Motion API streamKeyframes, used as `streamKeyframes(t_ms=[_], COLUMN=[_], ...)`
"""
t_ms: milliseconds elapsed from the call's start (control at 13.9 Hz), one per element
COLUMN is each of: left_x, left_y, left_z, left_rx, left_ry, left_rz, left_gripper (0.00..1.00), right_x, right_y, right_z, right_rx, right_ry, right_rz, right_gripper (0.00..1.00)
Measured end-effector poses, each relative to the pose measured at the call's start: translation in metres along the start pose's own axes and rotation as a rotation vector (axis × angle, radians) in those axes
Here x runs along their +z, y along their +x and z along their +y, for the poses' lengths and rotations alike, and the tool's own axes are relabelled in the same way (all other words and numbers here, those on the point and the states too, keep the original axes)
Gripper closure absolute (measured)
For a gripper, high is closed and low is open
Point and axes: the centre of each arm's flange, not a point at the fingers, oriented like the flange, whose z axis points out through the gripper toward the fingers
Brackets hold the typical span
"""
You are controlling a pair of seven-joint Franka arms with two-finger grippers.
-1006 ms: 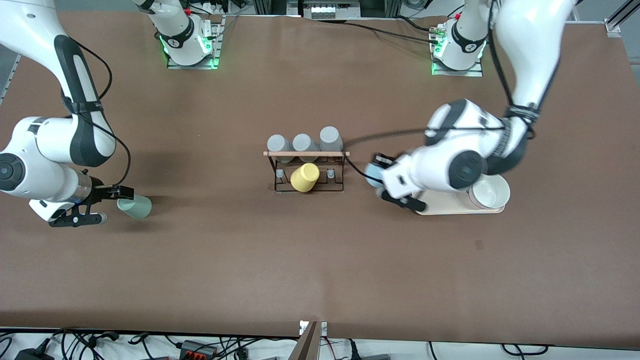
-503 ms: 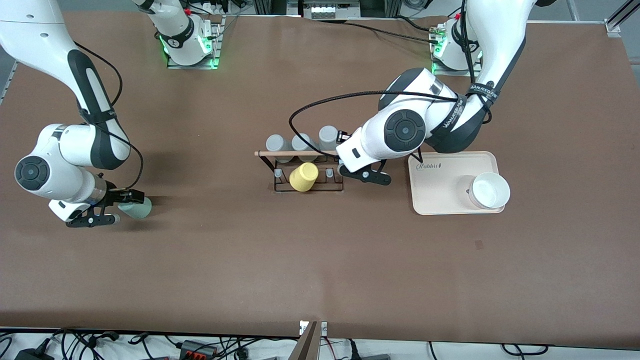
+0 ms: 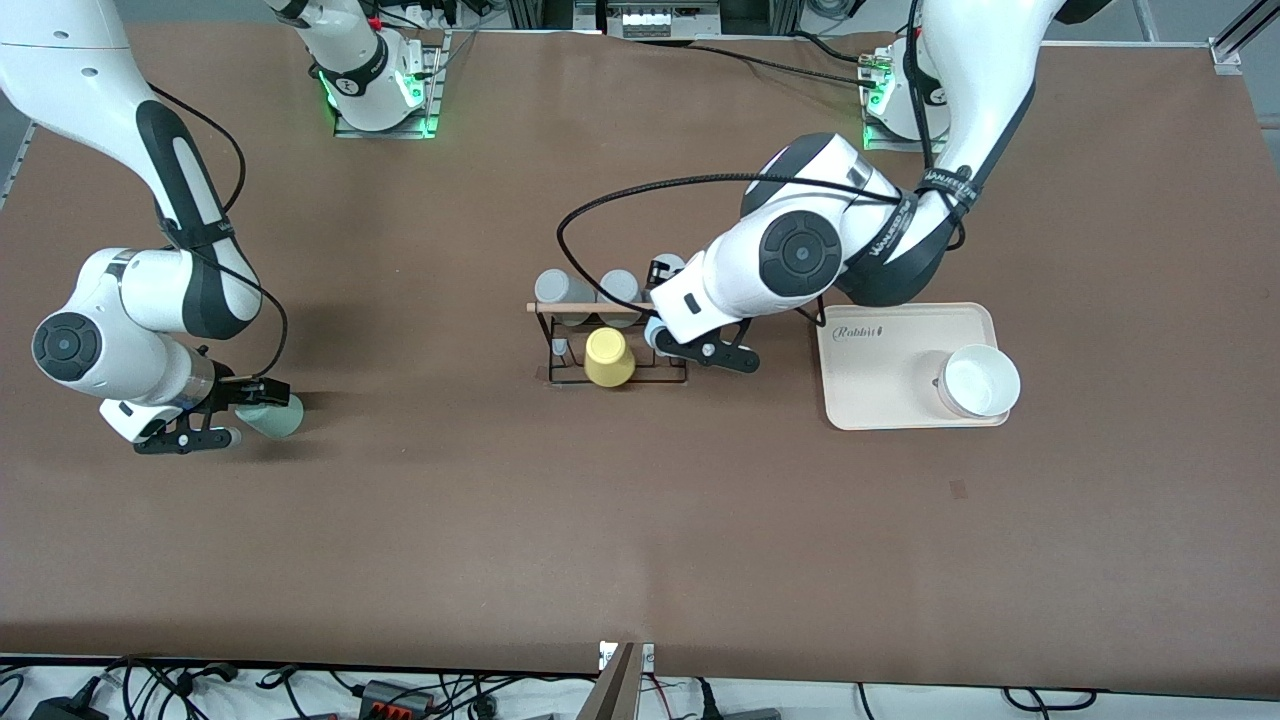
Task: Hang scattered cups on rack with three cups
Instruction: 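Carry the blue cup onto a rack peg with the left gripper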
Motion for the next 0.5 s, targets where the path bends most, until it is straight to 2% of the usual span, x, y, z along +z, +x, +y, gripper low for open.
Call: streamKeyframes(t_ms=[72, 287, 503], left_x=[0.006, 0.022, 0.032], left_y=[0.003, 0.008, 0.017], left_z=[0.002, 0.005, -0.003], left_rx=[0.002, 0.008, -0.003], left_ry=[-0.003, 0.003, 0.007], left_rz=[-0.002, -0.003, 0.004], left_gripper=[0.35, 0.35, 0.35], right_x=[0.0, -0.003, -0.007], right_y=[0.0, 0.001, 0.003], right_z=[0.0, -0.002, -0.004], right_rx=[0.0, -0.003, -0.007], right_ry=[0.0, 0.0, -0.001], right_rz=[0.0, 0.004, 0.011], right_gripper=[0.06, 0.36, 0.36])
